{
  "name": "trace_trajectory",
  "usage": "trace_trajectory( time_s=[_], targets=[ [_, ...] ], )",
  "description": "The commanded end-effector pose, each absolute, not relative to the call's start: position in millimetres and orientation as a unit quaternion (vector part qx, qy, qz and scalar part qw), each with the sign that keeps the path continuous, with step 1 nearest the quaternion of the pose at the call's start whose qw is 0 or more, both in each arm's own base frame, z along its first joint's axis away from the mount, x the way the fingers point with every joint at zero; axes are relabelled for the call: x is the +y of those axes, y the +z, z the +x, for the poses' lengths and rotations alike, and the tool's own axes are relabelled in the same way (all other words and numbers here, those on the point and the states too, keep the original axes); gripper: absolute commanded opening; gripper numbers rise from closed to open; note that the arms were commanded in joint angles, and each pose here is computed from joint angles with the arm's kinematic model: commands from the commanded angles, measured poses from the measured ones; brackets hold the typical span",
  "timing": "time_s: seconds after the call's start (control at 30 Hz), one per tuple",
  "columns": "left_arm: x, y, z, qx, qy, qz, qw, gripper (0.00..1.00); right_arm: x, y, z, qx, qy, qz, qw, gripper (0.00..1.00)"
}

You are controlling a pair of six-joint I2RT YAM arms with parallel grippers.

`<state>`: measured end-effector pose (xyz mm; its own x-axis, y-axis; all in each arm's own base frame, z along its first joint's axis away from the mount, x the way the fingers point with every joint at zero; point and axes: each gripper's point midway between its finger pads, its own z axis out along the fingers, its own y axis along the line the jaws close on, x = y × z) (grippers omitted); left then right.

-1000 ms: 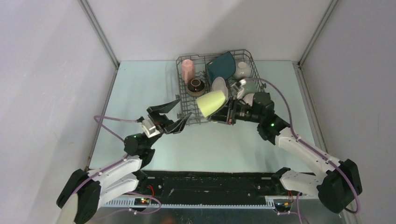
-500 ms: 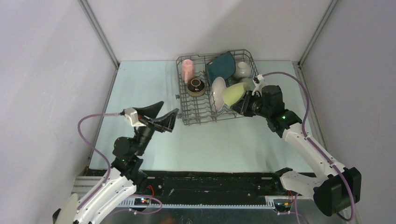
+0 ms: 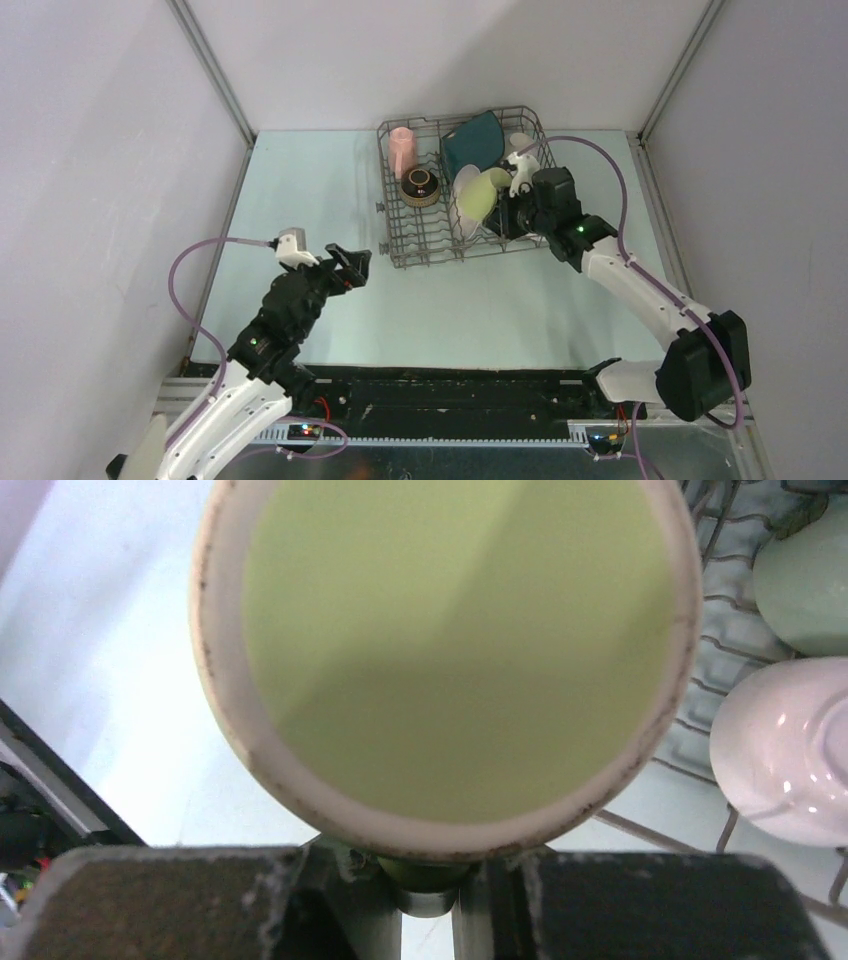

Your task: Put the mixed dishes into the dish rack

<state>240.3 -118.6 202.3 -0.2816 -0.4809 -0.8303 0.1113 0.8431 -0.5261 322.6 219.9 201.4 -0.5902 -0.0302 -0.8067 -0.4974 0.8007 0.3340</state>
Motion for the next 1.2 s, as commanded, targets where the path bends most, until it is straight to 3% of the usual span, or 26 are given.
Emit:
trace_trajectory(
  time_s=[0.0, 0.57, 1.17],
  targets=[
    [-106, 202, 237, 0.752, -0.239, -0.144, 0.597, 1.0, 246, 254, 353, 0.781, 0.258, -0.231, 0.519, 0.0],
    [-97, 206, 236, 0.74, -0.234, -0.161, 0.611, 1.0, 336, 177, 386, 0.817, 0.189, -0.337, 0.427, 0.0],
    [-93, 199, 237, 0.74, -0.22, -0.158, 0.616, 1.0, 357, 87, 437, 0.865, 0.126, -0.284, 0.395, 0.04]
  ],
)
